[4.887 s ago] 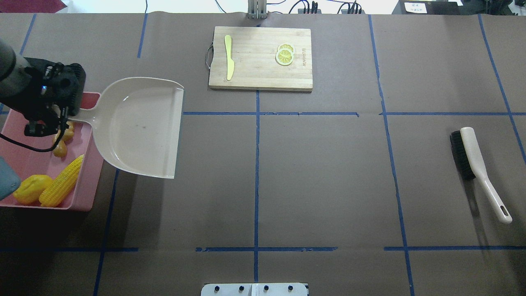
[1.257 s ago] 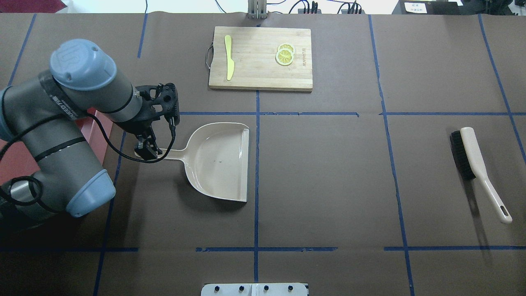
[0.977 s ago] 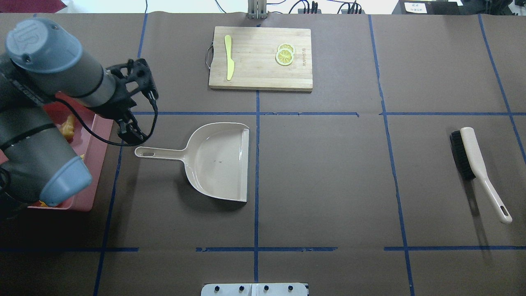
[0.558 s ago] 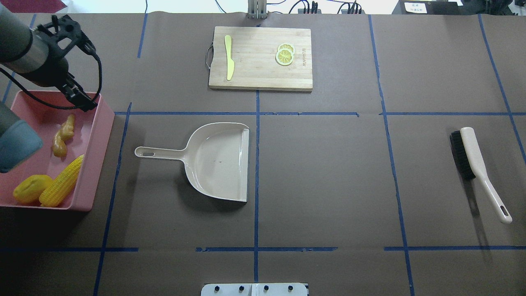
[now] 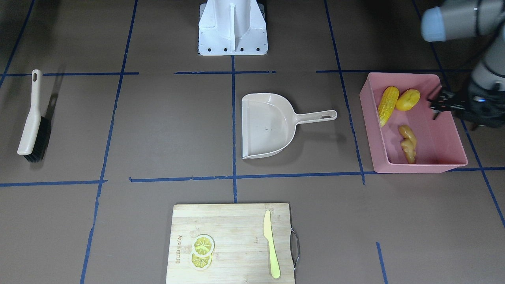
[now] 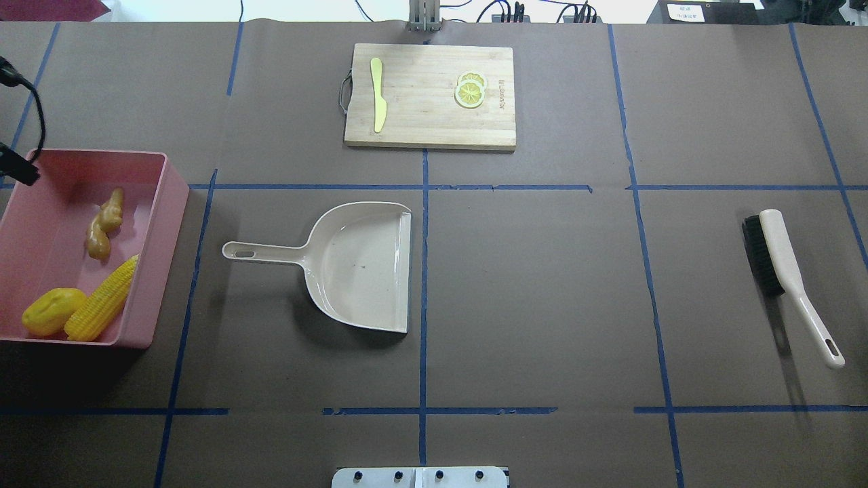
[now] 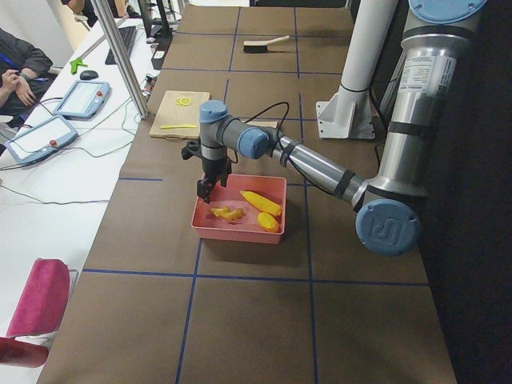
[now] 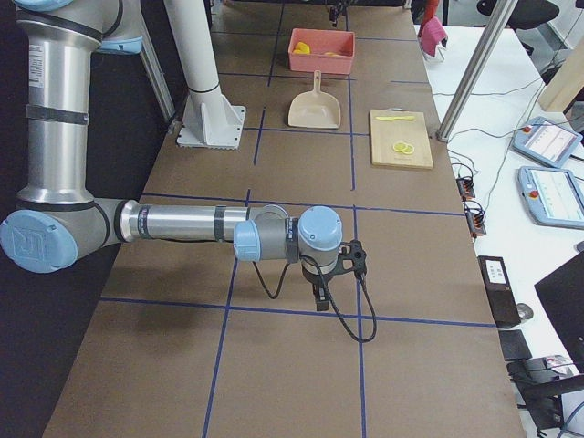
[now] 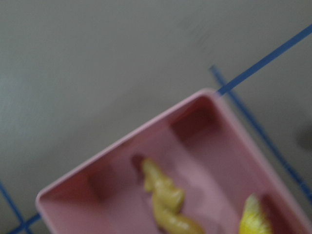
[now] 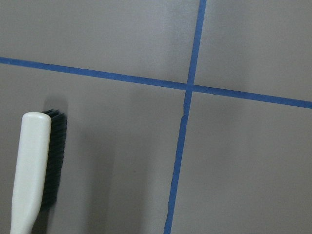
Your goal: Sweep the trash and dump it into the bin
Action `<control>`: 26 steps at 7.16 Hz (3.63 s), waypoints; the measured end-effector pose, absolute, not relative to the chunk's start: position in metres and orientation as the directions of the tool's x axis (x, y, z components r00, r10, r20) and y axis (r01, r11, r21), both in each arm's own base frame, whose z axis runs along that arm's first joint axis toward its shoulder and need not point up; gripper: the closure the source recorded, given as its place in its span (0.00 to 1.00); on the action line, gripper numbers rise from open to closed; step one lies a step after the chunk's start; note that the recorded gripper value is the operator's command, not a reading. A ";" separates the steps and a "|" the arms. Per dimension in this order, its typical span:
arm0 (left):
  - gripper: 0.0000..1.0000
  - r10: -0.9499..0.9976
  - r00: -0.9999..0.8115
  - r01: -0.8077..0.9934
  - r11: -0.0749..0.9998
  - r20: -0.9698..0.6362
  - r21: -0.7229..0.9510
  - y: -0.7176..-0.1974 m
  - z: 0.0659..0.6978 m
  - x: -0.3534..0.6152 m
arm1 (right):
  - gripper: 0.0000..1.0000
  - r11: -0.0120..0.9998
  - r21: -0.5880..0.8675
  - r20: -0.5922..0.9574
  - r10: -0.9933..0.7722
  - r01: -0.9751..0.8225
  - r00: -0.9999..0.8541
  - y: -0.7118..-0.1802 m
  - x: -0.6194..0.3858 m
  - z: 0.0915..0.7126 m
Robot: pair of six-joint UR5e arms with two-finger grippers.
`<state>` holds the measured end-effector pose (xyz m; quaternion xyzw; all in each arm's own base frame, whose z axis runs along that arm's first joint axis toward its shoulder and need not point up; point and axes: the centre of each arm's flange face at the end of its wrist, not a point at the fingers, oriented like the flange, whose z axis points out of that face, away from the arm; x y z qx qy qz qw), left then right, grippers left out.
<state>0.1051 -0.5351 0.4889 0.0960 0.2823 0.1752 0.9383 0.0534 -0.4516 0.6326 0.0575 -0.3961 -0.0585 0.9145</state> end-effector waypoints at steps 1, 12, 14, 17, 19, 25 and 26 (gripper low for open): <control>0.00 0.273 0.801 -0.192 0.960 -0.533 0.203 -0.542 0.524 0.056 | 0.00 0.986 0.154 0.727 -0.155 0.061 0.668 -0.453 0.052 0.630; 0.00 -0.021 0.695 -0.031 0.998 -0.719 -0.058 -0.523 0.658 -0.035 | 0.00 0.994 0.112 0.778 -0.087 -0.002 0.623 -0.462 0.050 0.615; 0.00 -0.046 0.690 -0.007 0.998 -0.722 -0.070 -0.506 0.672 -0.054 | 0.00 0.993 0.117 0.776 -0.089 -0.004 0.624 -0.464 0.051 0.613; 0.00 -0.019 0.692 -0.021 0.999 -0.722 -0.046 -0.497 0.674 -0.060 | 0.00 0.993 0.117 0.776 -0.086 -0.008 0.624 -0.464 0.053 0.614; 0.00 0.008 0.692 -0.039 0.999 -0.722 -0.027 -0.497 0.674 -0.060 | 0.00 0.994 0.108 0.776 -0.075 -0.015 0.626 -0.462 0.058 0.618; 0.00 0.015 0.692 -0.041 0.999 -0.722 -0.019 -0.499 0.672 -0.061 | 0.00 0.997 0.022 0.735 0.036 -0.076 0.678 -0.450 0.091 0.647; 0.00 0.017 0.692 -0.042 0.999 -0.721 -0.017 -0.499 0.672 -0.061 | 0.00 0.997 0.015 0.733 0.042 -0.077 0.679 -0.450 0.091 0.650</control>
